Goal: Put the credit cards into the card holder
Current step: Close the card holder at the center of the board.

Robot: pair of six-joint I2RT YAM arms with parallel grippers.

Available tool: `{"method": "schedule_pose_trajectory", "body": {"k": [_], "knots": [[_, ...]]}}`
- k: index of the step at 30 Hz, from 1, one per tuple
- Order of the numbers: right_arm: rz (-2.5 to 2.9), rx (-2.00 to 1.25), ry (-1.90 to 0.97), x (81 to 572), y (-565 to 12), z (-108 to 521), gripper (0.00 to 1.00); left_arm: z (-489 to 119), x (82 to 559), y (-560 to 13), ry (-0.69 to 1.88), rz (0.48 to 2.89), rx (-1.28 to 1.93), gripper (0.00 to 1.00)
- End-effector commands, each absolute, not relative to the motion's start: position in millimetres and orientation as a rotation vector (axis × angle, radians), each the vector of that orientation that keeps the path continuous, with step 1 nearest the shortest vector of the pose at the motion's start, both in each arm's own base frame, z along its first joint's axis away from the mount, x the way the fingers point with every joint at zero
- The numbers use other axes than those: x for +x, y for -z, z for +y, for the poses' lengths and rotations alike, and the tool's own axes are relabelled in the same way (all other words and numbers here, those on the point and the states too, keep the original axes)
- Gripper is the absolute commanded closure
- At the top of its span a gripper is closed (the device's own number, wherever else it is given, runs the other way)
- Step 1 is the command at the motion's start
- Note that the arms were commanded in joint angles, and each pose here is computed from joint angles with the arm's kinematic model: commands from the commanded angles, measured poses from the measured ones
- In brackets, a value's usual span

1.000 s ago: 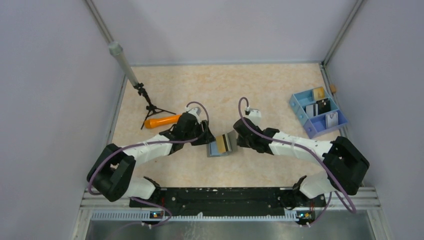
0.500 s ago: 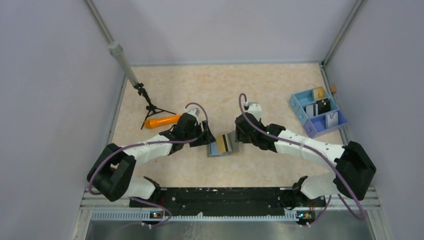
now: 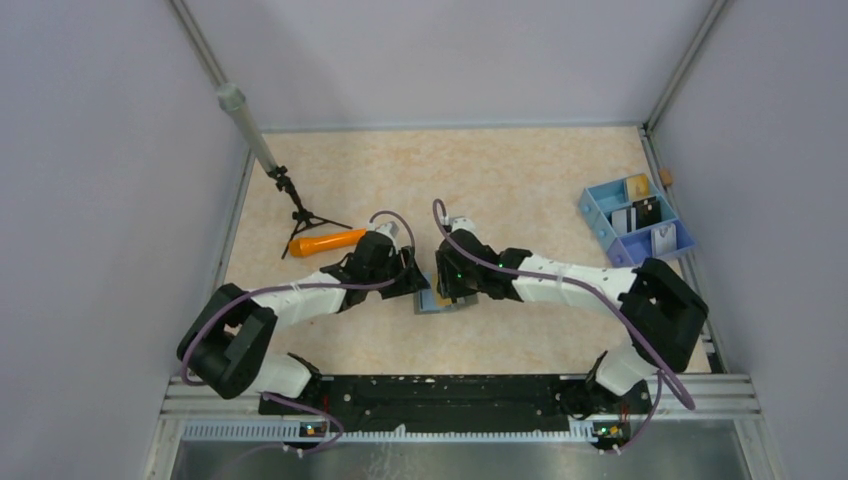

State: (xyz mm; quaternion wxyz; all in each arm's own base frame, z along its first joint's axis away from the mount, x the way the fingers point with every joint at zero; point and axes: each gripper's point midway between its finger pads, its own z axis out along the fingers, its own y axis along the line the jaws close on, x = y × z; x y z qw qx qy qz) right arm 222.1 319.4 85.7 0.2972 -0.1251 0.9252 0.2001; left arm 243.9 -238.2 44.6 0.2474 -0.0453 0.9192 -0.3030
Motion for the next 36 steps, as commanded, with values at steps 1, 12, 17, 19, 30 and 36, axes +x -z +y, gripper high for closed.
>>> {"method": "schedule_pose_trajectory", "body": {"k": [1,12,17,19,30,36], "knots": [[2.455,-0.339,-0.499,232,-91,330,0.62,-242,250,-47,0.862,2.471,-0.133,0.41],[2.531,-0.284,-0.336,236,-62,314,0.59,-242,249,-43,0.867,2.481,-0.136,0.44],[2.553,-0.254,-0.328,237,-54,309,0.56,-244,249,-42,0.876,2.481,-0.131,0.46],[2.556,-0.249,-0.340,238,-52,309,0.54,-244,249,-41,0.875,2.483,-0.130,0.47],[2.591,-0.242,-0.465,230,-40,322,0.54,-249,245,-35,0.918,2.497,-0.136,0.58],[2.580,-0.249,-0.580,226,-45,337,0.54,-249,244,-34,0.928,2.499,-0.142,0.59]]}}
